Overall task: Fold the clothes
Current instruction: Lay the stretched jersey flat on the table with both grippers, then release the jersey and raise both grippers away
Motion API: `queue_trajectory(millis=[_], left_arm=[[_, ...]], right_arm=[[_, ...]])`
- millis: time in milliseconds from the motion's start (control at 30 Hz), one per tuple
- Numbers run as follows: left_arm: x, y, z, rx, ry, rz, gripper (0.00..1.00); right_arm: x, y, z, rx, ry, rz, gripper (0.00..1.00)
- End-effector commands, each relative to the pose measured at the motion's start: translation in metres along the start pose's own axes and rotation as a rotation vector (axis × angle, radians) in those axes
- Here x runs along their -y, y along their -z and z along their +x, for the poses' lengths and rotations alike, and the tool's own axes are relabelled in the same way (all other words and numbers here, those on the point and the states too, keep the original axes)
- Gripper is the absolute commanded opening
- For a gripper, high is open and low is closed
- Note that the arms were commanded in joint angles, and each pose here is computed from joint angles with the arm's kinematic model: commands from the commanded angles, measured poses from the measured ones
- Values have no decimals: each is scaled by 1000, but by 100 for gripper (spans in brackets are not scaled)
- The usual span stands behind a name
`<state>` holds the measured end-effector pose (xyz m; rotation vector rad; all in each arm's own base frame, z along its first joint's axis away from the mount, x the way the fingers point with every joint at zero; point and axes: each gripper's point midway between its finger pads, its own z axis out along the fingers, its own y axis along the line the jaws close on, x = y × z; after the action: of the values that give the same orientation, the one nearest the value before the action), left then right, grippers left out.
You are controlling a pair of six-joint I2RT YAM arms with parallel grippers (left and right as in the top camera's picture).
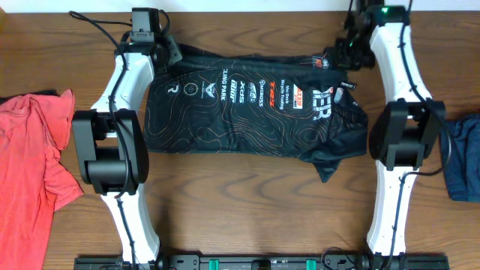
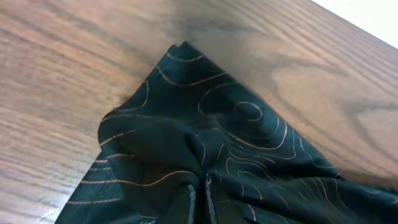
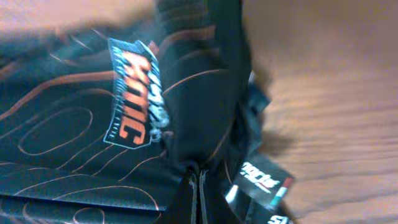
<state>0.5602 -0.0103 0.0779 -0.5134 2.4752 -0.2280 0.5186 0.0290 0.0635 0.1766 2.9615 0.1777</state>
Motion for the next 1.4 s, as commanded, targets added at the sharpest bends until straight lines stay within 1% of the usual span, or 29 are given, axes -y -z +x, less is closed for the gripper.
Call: queue_trajectory(millis=[0, 200, 433, 467, 500, 533, 567, 600, 633, 667, 700, 733, 767, 833, 900, 933, 1000, 1067, 1167, 1200, 1267, 1333, 1367], left_arm=[[-36, 4, -9, 22, 12, -113, 6], [-48, 3, 19, -80, 12, -157, 6], [-59, -2, 43, -142, 12, -183, 7], [-59, -3, 45, -146, 12, -184, 13], [-60, -3, 45, -147, 12, -184, 28], [-60, -3, 45, -147, 12, -184, 55], [-59, -3, 45, -146, 12, -183, 73], [-59, -3, 45, -145, 10, -183, 76], [-59, -3, 44, -145, 5, -183, 83], [-59, -3, 44, -145, 3, -182, 92], [-59, -3, 44, -143, -2, -181, 93], [-58, -2, 43, -140, -8, -179, 98], [-57, -1, 40, -133, -11, -176, 100], [-53, 7, 30, -104, -14, -164, 100], [-45, 21, 13, -58, -14, -146, 100], [-40, 30, 5, -33, -15, -135, 100], [-32, 52, -11, 19, -18, -114, 95], [-25, 79, -24, 67, -24, -95, 93], [-20, 115, -29, 89, -47, -87, 91], [-21, 125, -27, 83, -49, -89, 89], [-21, 143, -22, 69, -64, -95, 79], [-21, 156, -20, 65, -89, -97, 66], [-21, 165, -19, 70, -103, -96, 63]], right_arm=[[12, -14, 16, -56, -8, 78, 1], [7, -26, 45, -159, 6, 88, 1], [-5, -28, 50, -178, 1, 31, 1], [-6, -29, 50, -178, 0, 21, 1], [-7, -29, 49, -175, 4, 15, 1], [-7, -29, 48, -169, 5, 15, 8], [-8, -29, 46, -161, 10, 13, 27], [-8, -29, 43, -153, 25, 8, 46], [-9, -27, 41, -143, 34, 6, 57], [-9, -26, 39, -136, 35, 5, 63], [-9, -23, 35, -125, 41, 3, 69], [-9, -20, 31, -111, 45, 1, 74], [-9, -15, 26, -92, 46, 2, 79], [-10, 1, 12, -38, 48, -4, 80], [-13, 27, -5, 32, 50, -15, 75], [-15, 41, -12, 65, 52, -20, 74], [-18, 71, -25, 136, 56, -24, 74], [-21, 99, -33, 198, 62, -30, 76], [-17, 139, -38, 275, 33, -11, 77], [-15, 152, -38, 294, 23, -11, 74], [-11, 169, -36, 323, 5, -6, 64], [-11, 185, -36, 356, 6, 0, 63], [-10, 192, -36, 372, 6, 10, 62]])
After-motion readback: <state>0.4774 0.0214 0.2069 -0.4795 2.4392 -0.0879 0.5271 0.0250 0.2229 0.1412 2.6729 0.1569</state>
